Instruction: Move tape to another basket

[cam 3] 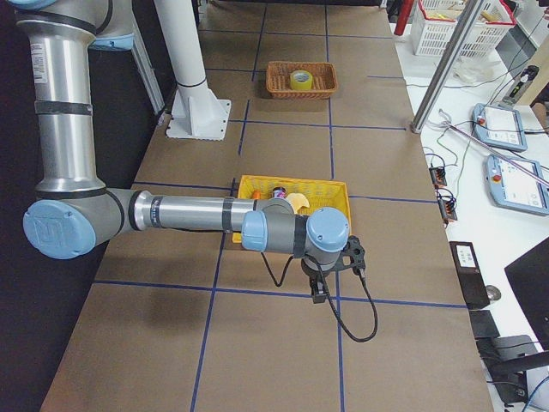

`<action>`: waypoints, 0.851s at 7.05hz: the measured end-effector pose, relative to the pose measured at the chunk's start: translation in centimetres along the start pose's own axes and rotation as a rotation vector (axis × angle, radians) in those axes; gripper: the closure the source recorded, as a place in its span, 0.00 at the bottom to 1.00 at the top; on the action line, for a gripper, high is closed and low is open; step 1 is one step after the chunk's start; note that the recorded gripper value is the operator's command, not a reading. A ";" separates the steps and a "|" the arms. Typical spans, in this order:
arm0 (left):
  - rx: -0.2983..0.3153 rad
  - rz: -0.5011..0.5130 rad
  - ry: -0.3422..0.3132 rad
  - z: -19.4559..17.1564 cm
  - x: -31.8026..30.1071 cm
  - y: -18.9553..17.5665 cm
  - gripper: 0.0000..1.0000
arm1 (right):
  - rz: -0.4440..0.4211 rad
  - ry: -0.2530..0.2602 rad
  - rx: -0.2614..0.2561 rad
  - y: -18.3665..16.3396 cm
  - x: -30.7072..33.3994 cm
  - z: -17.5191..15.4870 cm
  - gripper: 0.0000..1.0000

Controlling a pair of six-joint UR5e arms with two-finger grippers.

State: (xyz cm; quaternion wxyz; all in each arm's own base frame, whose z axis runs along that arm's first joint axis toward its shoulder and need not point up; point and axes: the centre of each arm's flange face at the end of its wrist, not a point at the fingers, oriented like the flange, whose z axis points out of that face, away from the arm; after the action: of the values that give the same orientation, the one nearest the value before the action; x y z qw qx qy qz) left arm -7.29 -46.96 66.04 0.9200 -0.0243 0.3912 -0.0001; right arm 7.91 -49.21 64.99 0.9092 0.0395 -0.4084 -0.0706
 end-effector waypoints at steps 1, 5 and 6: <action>-0.007 -0.007 0.000 0.3 -0.3 0.0 0.00 | -0.001 0.000 0.000 0.0 0.0 0.0 0.00; -0.012 -0.013 0.001 0.6 -0.6 0.1 0.00 | -0.001 0.000 0.000 0.1 0.0 0.0 0.00; -0.013 -0.014 0.001 0.7 -0.7 0.1 0.00 | -0.001 0.000 0.000 0.1 0.0 0.0 0.00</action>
State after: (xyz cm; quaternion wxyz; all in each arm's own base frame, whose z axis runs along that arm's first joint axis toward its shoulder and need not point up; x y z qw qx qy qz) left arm -7.29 -46.81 66.99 0.9196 -0.0330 0.3914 -0.0038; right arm 7.91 -49.15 65.04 0.9092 0.0396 -0.4083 -0.0711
